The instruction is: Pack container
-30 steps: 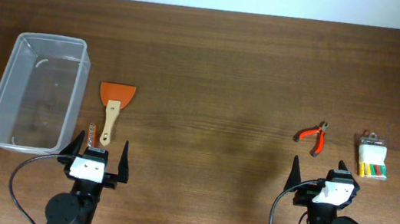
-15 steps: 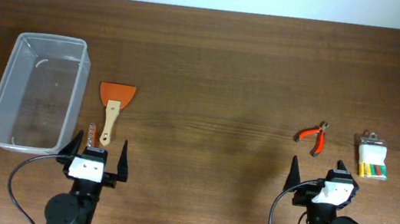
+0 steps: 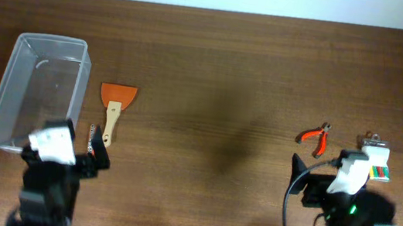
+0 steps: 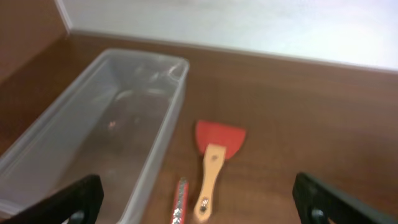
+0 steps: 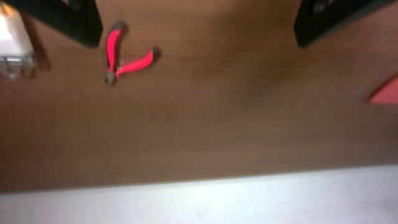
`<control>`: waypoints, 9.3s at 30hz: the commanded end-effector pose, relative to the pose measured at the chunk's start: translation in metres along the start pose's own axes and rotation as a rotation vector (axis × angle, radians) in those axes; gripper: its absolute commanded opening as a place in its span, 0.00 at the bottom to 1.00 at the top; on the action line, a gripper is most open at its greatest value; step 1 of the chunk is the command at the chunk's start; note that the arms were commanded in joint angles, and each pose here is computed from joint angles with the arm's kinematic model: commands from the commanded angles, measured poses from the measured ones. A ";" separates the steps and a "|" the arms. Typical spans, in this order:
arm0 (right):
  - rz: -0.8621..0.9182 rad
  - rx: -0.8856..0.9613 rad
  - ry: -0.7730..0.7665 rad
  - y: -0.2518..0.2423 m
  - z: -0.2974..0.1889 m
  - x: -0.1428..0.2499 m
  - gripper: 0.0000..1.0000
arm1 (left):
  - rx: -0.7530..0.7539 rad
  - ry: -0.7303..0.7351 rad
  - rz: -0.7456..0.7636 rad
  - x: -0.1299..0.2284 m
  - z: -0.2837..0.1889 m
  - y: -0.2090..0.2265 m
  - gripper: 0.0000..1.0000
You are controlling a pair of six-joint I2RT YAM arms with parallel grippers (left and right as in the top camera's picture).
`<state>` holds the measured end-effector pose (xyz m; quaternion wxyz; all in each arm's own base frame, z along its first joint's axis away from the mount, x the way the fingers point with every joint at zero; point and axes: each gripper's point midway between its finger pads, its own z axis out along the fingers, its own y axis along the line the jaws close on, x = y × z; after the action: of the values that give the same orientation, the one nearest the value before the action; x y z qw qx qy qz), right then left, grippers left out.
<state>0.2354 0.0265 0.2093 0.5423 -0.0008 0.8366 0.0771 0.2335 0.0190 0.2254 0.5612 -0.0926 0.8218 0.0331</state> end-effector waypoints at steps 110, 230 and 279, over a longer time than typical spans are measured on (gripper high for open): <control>-0.085 0.068 0.697 -0.004 0.052 -0.063 0.99 | -0.380 0.693 -0.465 -0.001 0.166 0.087 0.02; 0.288 0.272 1.139 -0.142 0.100 0.066 0.99 | -0.190 0.661 -0.329 -0.061 0.077 0.017 0.99; 0.184 0.200 1.172 -0.154 0.175 0.143 0.92 | -0.190 0.661 -0.329 -0.061 0.077 0.017 0.99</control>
<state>0.3557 -0.0966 0.0000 -0.0050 0.0785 0.9966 0.0249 0.3214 0.0554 0.2545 0.2551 -0.2727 0.9276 -0.0070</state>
